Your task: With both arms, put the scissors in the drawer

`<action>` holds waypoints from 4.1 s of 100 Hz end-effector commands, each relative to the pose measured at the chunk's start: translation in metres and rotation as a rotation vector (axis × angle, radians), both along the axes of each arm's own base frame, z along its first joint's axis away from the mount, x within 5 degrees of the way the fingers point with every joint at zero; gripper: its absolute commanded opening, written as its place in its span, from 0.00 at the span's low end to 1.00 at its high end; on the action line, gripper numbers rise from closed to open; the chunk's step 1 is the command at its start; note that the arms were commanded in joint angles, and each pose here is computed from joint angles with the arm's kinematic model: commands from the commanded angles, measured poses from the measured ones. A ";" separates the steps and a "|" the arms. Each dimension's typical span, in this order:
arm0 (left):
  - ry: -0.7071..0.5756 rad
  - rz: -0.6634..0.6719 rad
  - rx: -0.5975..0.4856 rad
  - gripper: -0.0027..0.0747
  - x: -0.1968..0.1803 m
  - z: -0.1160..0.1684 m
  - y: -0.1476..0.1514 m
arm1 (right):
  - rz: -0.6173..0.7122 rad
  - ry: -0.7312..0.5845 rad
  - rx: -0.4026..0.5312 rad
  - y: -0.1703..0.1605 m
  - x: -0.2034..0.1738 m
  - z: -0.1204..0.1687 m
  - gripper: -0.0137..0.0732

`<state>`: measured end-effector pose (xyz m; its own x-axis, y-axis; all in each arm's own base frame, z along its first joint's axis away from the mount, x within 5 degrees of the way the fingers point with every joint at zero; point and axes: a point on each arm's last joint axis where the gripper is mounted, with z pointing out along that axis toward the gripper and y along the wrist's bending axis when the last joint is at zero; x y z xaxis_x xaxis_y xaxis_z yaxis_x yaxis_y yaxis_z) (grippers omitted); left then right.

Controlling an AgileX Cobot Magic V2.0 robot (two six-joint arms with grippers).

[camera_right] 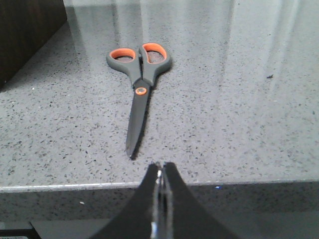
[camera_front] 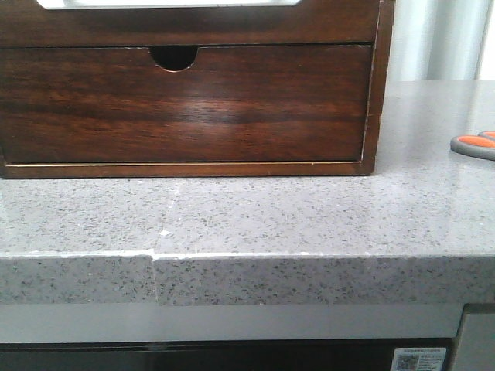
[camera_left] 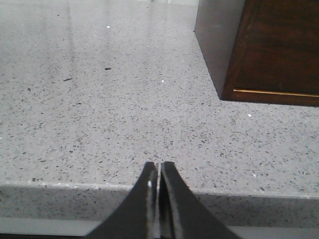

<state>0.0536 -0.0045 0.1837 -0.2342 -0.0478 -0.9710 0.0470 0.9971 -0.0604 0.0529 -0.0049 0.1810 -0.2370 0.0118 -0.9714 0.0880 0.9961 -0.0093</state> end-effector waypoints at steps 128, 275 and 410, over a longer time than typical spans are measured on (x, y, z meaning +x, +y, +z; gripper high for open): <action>-0.291 0.031 -0.061 0.01 0.001 0.021 0.002 | -0.004 -0.017 -0.011 0.000 0.001 -0.006 0.09; -0.391 0.033 -0.101 0.01 -0.003 0.055 0.003 | -0.004 -0.508 -0.009 0.000 -0.002 0.048 0.09; -0.398 0.011 0.065 0.30 0.036 0.140 0.000 | 0.014 -0.010 0.183 0.003 0.030 0.096 0.09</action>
<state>0.0868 -0.0026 0.3070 0.0703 -0.0472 -0.9964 0.0327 0.9985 -0.0450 0.0792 -0.0010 0.2605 -0.3125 0.1792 -0.9328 0.0739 0.9837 0.1642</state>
